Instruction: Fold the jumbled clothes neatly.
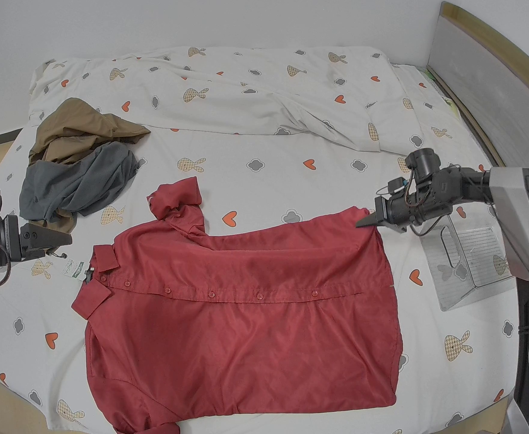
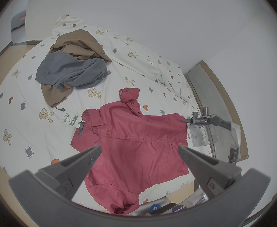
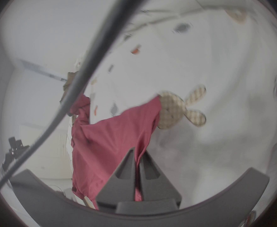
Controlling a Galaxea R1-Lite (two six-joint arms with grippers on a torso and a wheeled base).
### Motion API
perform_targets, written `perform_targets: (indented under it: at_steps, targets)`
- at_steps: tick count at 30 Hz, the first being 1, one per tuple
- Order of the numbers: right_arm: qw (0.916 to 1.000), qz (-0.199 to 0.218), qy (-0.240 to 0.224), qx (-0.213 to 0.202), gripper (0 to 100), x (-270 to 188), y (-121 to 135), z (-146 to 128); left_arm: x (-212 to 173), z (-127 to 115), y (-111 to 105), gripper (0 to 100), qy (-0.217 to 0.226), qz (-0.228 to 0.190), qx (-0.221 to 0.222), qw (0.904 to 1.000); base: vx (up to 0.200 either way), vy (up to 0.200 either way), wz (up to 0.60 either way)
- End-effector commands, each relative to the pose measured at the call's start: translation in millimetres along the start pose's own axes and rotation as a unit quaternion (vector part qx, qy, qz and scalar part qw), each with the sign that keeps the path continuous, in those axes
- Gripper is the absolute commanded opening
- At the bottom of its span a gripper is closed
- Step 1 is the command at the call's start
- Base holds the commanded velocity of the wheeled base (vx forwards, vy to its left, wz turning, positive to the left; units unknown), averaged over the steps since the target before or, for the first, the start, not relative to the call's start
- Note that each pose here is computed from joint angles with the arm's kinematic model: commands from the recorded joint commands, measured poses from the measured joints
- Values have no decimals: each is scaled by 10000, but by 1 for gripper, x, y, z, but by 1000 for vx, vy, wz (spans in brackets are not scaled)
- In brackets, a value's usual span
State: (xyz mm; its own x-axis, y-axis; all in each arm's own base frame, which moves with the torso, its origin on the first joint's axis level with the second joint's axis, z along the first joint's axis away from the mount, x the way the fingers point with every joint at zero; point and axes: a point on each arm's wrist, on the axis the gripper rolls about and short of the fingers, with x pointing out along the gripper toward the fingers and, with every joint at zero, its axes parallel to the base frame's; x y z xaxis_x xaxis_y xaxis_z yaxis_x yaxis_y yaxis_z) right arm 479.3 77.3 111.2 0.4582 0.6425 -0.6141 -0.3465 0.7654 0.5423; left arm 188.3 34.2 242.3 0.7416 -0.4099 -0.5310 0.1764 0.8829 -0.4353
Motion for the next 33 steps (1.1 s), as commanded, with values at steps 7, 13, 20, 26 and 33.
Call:
perform_targets:
  at_steps: [7, 13, 20, 26, 33]
  targets:
    - [9769, 126, -1593, -1416, 0, -79, 50, 8, 0, -3, -6, 100, 43, -101, 81, 9999, 0, 0, 0]
    - [9773, -57, -1623, -1362, 0, -45, 17, -27, 0, -4, -7, 100, 50, -124, 109, 9999, 0, 0, 0]
    - [9828, -264, -1429, -1142, 0, -27, -3, -35, 0, -5, -7, 100, 49, -116, 109, 9999, 0, 0, 0]
    - [9827, -327, -1471, -1077, 100, -31, -10, -34, 0, -5, -7, 100, 46, -122, 117, 9998, 0, 0, 0]
    - [9805, -338, -1573, -1132, 100, -19, -23, -34, 2, -8, -7, 100, 91, -138, 161, 9997, 0, 0, 0]
